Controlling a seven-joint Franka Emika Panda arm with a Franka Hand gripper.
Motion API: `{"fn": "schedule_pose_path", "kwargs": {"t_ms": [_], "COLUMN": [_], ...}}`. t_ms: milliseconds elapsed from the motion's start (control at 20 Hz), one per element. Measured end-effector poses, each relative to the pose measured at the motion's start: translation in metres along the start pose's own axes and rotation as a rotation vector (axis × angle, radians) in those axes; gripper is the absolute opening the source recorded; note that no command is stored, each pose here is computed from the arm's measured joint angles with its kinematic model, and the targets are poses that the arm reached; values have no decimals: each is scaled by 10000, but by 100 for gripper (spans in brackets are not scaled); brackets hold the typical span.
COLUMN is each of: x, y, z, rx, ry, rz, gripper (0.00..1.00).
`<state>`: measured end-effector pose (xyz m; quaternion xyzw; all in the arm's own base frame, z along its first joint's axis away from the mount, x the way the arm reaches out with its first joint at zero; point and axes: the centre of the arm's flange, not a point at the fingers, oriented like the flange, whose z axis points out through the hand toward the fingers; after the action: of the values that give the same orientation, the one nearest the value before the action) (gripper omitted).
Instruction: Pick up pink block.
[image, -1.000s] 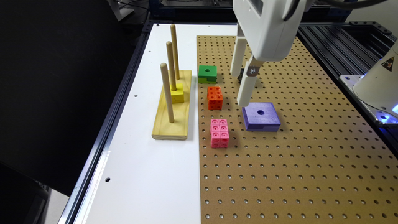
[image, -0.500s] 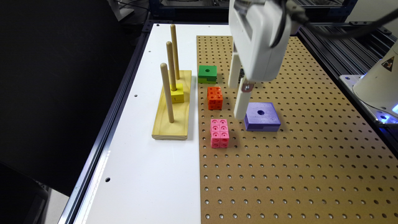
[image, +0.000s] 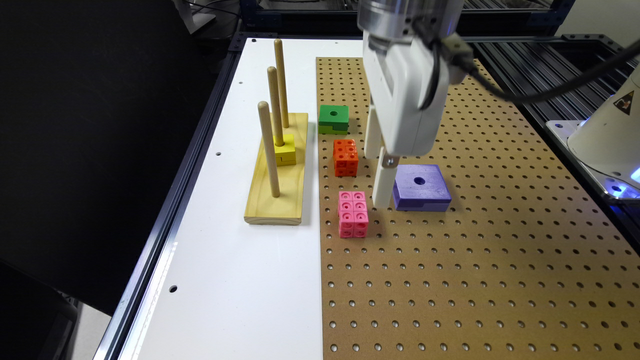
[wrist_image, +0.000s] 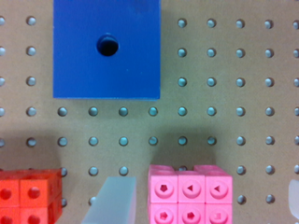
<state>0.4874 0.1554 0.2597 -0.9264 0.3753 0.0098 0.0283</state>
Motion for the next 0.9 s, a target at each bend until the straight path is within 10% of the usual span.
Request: {"fn": "schedule_pose_path", "kwargs": {"t_ms": [900], "x": [28], "y": [2], "z": [188], "rx": [-1], "ry": [-84], "rz": [22], "gripper": [100]}}
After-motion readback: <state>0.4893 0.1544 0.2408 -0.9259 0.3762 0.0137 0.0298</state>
